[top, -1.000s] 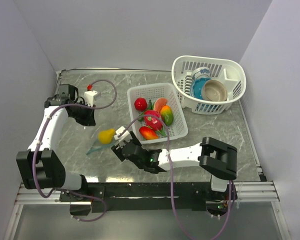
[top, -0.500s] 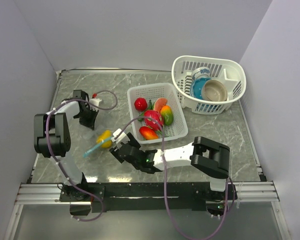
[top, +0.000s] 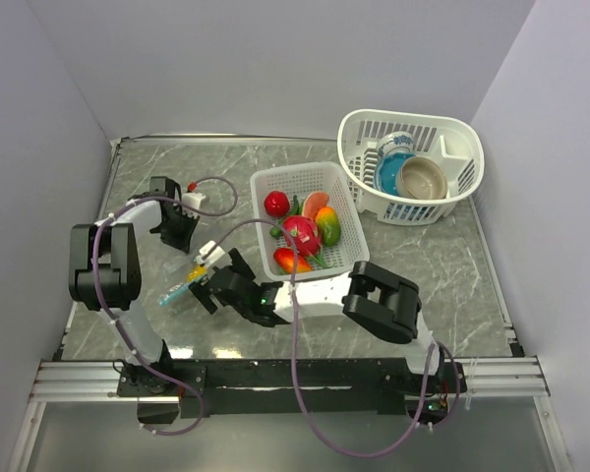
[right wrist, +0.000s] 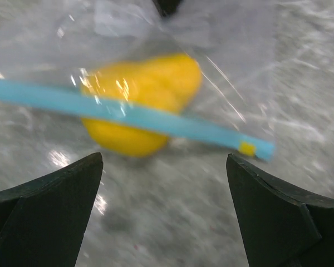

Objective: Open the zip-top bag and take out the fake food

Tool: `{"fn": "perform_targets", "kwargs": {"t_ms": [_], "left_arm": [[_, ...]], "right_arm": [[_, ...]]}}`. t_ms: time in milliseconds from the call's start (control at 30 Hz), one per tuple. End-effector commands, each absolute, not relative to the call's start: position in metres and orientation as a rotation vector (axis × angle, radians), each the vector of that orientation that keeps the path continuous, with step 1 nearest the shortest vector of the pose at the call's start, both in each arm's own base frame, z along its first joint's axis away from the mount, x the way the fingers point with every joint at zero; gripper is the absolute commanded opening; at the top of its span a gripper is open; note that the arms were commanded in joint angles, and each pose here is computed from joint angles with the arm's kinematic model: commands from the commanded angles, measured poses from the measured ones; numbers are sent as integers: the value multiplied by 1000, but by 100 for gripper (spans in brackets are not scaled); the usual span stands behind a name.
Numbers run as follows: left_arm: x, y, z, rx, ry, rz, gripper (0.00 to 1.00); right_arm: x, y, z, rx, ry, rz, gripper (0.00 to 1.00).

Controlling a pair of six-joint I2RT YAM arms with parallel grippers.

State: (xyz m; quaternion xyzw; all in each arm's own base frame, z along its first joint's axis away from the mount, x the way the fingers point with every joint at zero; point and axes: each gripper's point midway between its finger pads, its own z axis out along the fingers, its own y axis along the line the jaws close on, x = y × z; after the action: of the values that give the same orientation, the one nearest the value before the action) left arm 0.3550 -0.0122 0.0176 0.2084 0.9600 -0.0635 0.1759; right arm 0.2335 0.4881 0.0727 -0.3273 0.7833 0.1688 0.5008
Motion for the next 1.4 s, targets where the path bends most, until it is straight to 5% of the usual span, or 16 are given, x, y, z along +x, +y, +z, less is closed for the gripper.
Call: {"fn": "perform_targets", "kwargs": {"t_ms": [0, 367, 767, 1367], "left_arm": [[319, -31, 4, 582, 2813, -332, 1], [306, -38, 1, 596, 2831, -414, 1], [298, -29, -20, 611, 2875, -349, 1], [304, -36, 1, 599, 2855, -410, 4]], "right_arm": [[242, 519, 91, -748, 1917, 540, 100], [260, 539, 69, -740, 2039, 502, 100], [273, 486, 95, -568, 2033, 236, 100], [217, 500, 87, -778, 2081, 674, 100]]}}
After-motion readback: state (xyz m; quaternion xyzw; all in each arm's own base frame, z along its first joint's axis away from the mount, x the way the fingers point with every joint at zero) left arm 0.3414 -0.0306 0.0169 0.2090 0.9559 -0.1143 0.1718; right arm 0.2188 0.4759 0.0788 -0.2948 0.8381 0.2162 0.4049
